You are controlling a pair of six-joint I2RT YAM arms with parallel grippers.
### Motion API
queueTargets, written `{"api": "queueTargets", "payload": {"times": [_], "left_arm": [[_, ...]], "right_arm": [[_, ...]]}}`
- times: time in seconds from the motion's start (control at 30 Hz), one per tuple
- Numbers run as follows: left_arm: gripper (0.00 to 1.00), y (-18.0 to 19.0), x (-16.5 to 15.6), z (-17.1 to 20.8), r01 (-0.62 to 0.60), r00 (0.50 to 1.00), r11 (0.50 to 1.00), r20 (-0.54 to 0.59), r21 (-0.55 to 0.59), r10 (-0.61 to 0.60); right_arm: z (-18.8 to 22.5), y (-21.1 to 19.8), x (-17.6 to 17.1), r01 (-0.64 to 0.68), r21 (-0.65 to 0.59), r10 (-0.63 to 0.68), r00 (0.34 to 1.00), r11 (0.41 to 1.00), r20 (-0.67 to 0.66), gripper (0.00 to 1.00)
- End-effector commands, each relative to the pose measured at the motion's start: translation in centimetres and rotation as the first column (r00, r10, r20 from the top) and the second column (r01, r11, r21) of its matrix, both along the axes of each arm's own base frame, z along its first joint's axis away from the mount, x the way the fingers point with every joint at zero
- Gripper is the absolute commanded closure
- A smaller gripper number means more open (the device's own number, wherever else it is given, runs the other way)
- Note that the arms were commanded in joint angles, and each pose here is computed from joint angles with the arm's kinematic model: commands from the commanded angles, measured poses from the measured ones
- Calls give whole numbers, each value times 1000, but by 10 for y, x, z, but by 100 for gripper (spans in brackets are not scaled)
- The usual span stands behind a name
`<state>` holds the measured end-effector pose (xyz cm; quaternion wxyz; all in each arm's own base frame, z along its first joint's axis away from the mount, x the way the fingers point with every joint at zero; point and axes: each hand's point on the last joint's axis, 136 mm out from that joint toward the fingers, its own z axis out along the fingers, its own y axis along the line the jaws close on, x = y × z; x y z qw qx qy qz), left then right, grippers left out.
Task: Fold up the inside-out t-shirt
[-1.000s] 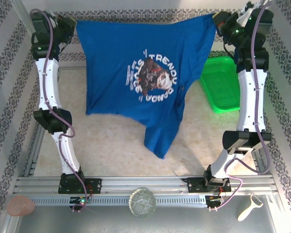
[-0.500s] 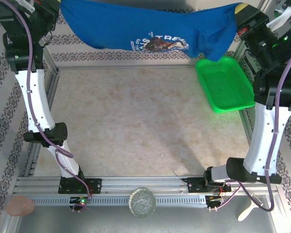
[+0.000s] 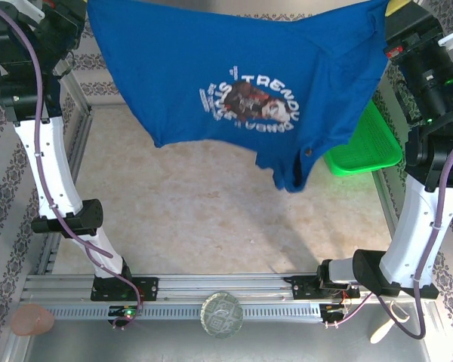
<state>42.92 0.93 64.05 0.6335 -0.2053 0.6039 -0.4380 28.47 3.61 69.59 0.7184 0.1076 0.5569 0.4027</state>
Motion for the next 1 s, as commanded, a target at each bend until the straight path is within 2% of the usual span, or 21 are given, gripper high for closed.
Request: {"api": "queueTargets", "payload": {"times": [0.0,0.17,0.4,0.53,0.67,0.73,0.83,0.9,0.97], "left_arm": [[100,12,2,-1,-37,999,999,3,8,37],[100,13,12,-16,-36,999,999,-37,15,37],[100,22,31,-58,-65,992,998,-112,15,66],[100,30,68,-99,-64,978,998,-198,-4,62],[100,38,122,-137,-39,965,999,-259,-37,28],[100,40,148,-141,-13,969,997,-248,-77,-6],[100,43,171,-122,21,990,979,-129,-203,-48],[100,48,176,-104,30,998,964,-36,-264,-41],[100,48,171,-87,33,999,965,27,-261,-27]], "right_arm": [[-2,-10,11,46,4,-46,999,999,8,100],[-11,-8,21,24,16,-24,1000,1000,-11,100],[-31,-6,40,9,33,-7,998,999,-55,100],[-51,0,76,-5,32,8,994,999,-110,100],[-72,8,134,-7,21,10,988,1000,-153,100],[-72,12,161,-17,1,17,989,1000,-148,100],[-51,17,181,-45,-13,43,996,999,-83,100],[-24,13,176,-37,-2,37,999,999,14,100],[-8,1,173,-60,57,55,994,997,92,100]]}}
